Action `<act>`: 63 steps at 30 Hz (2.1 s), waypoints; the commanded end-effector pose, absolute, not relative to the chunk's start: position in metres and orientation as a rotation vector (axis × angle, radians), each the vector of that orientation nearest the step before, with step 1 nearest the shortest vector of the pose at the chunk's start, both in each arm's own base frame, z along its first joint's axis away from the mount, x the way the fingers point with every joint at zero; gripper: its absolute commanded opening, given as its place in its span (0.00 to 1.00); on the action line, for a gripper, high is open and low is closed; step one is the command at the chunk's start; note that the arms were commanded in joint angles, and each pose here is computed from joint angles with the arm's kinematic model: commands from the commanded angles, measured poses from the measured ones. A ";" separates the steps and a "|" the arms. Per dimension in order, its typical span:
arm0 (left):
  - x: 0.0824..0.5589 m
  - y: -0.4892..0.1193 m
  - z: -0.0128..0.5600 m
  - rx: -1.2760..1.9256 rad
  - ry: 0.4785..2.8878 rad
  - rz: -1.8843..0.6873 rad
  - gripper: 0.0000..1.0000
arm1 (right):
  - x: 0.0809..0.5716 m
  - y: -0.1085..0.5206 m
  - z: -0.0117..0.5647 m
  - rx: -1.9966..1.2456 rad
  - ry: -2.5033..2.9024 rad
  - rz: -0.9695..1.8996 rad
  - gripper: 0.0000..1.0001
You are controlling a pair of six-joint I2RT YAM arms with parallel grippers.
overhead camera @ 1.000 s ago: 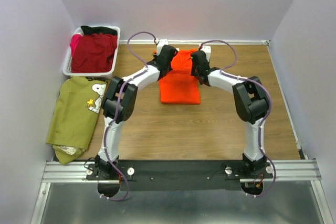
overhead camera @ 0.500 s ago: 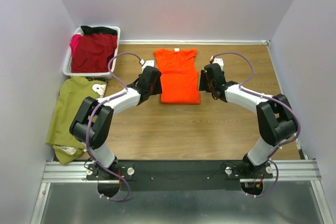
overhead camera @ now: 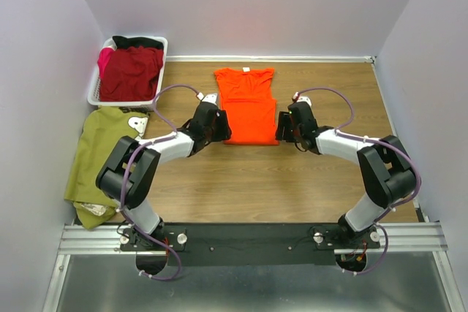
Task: Fold and stack the t-shirts
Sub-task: Grab one side of the 2/3 rectangular tshirt with both arms
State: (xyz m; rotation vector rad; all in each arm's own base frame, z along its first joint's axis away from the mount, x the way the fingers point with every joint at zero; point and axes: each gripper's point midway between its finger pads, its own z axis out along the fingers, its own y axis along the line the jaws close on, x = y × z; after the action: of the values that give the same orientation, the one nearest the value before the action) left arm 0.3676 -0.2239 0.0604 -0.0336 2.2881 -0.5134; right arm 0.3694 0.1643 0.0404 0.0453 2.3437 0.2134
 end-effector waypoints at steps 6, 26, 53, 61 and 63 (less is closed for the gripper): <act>0.355 -0.237 0.039 -0.012 2.322 -0.636 0.47 | 0.371 0.197 0.045 0.045 2.299 0.436 0.69; 0.339 -0.224 0.008 -0.032 2.390 -0.639 0.23 | 0.342 0.208 0.004 0.034 2.412 0.545 0.27; 0.262 -0.199 0.054 -0.079 2.328 -0.535 0.00 | 0.265 0.198 0.045 -0.012 2.380 0.609 0.01; 0.235 -0.193 0.093 -0.159 2.255 -0.516 0.00 | 0.241 0.205 0.082 -0.044 2.317 0.609 0.01; 0.231 -0.186 0.096 -0.192 2.256 -0.490 0.00 | 0.236 0.204 0.095 -0.051 2.296 0.618 0.01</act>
State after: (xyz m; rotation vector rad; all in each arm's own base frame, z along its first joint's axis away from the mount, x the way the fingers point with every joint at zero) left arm 0.2402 -0.2124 0.0944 -0.0683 2.2466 -0.6179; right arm 0.2516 0.2178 0.0866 -0.0788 2.2814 0.6881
